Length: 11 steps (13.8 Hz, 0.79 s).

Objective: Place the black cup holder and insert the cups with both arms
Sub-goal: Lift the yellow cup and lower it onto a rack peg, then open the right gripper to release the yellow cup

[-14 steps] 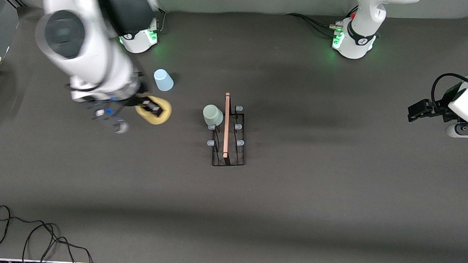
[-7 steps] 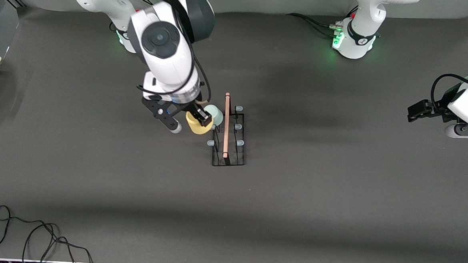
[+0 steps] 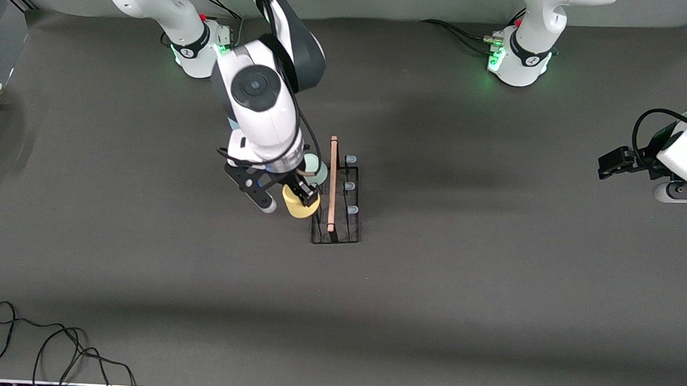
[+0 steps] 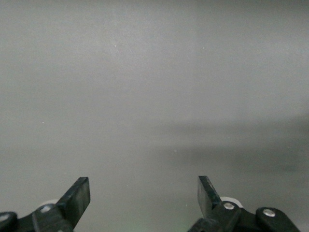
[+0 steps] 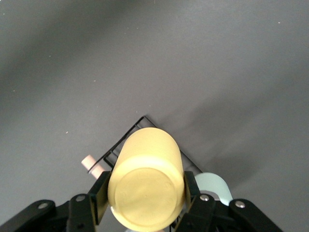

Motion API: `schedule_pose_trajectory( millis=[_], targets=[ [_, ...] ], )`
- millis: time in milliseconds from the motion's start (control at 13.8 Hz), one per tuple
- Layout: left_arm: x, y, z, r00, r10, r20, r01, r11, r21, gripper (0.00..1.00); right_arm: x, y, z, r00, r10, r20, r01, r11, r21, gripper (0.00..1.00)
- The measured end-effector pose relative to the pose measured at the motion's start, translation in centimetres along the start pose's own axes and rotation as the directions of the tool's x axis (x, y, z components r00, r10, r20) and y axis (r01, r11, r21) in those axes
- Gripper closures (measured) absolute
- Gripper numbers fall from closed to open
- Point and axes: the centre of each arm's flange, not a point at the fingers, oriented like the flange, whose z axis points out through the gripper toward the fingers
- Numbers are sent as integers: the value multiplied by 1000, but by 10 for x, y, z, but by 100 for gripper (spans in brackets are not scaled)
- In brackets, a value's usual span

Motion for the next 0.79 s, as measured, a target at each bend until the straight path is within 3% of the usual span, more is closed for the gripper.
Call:
schedule_pose_trajectory(
  millis=[650, 795],
  targets=[
    [0, 0, 0, 1000, 0, 0, 0, 1000, 0, 1, -11, -13, 83, 1000, 30, 2, -30, 999, -11, 35],
    [0, 0, 0, 1000, 0, 0, 0, 1000, 0, 0, -10, -13, 87, 999, 34, -1, -34, 999, -15, 20]
  ],
)
